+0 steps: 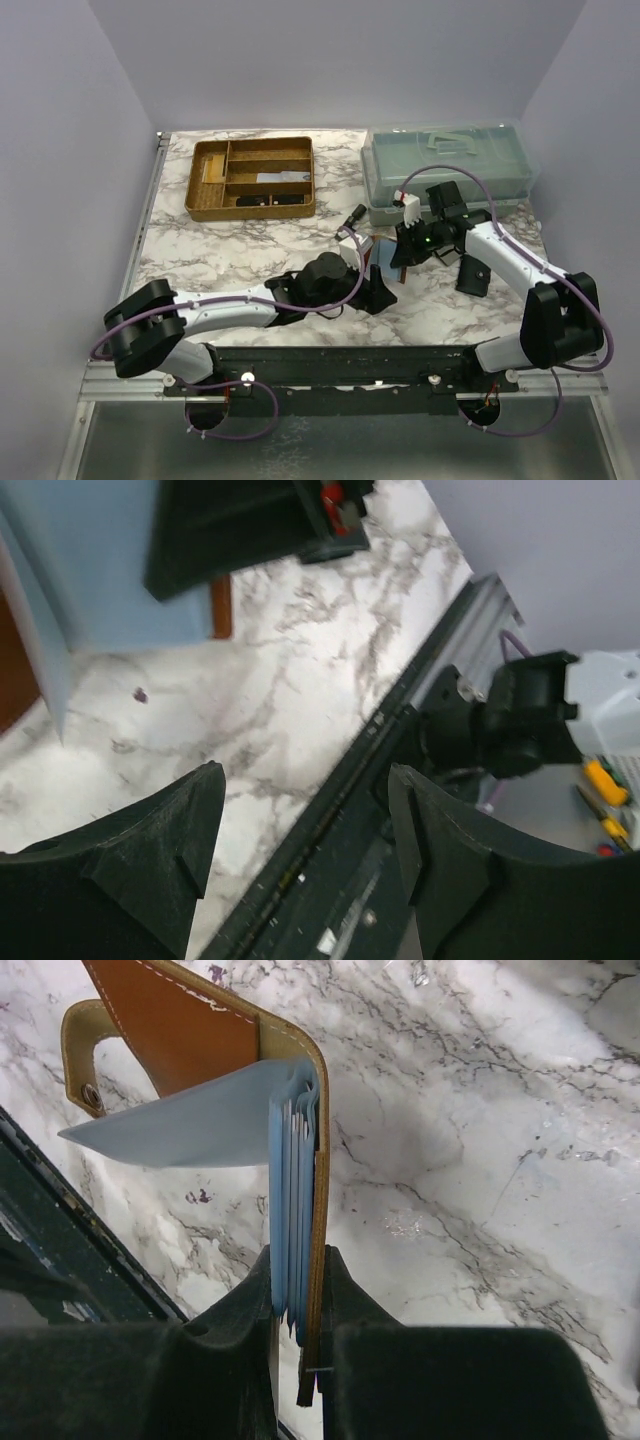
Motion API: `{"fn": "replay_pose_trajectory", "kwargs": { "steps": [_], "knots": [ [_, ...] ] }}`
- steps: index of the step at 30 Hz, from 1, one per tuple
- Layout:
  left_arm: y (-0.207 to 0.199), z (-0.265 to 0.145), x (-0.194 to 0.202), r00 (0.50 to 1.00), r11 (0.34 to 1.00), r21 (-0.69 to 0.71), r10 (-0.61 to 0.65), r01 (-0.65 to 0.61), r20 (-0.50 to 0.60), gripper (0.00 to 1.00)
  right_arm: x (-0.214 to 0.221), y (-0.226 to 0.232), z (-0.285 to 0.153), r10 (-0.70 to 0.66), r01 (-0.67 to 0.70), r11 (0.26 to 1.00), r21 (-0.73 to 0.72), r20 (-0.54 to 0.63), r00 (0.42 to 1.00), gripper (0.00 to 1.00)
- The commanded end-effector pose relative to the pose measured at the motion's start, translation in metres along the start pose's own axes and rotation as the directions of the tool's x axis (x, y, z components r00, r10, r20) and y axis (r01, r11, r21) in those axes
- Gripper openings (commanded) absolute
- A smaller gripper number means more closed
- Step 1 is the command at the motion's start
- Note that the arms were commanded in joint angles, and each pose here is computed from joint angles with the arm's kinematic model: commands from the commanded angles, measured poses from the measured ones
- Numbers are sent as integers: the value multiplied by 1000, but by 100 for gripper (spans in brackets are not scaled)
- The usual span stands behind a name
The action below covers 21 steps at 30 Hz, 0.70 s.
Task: Take the credit cards out of the card holder
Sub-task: Remove the credit card from the card holder.
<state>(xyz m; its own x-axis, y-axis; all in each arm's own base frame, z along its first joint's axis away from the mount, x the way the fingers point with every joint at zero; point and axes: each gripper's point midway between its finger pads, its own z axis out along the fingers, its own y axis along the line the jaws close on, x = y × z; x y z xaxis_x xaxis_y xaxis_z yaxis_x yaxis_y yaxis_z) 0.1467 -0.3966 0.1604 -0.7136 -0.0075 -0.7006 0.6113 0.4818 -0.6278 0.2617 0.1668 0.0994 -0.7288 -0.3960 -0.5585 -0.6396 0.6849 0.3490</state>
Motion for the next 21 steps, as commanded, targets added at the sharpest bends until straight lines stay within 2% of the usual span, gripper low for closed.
{"fn": "replay_pose_trajectory", "kwargs": {
  "steps": [1,5,9,13,21],
  "knots": [
    [11,19,-26,984,997,-41,73,-68,160,72,5,16,5,37,-39,995,-92,-23,999,1],
    [20,30,-26,980,996,-68,74,-63,184,72,8,10,14,41,-46,995,-88,-50,998,4],
    [49,39,-29,971,988,-149,70,-37,227,72,10,11,19,47,-54,992,-112,-60,997,6],
    [71,50,-20,978,987,-161,48,-15,202,72,11,11,22,53,-61,991,-121,-69,996,10],
    [96,66,2,987,981,-190,62,-34,147,72,12,19,24,56,-70,981,-181,-79,995,30]
  ]
}}
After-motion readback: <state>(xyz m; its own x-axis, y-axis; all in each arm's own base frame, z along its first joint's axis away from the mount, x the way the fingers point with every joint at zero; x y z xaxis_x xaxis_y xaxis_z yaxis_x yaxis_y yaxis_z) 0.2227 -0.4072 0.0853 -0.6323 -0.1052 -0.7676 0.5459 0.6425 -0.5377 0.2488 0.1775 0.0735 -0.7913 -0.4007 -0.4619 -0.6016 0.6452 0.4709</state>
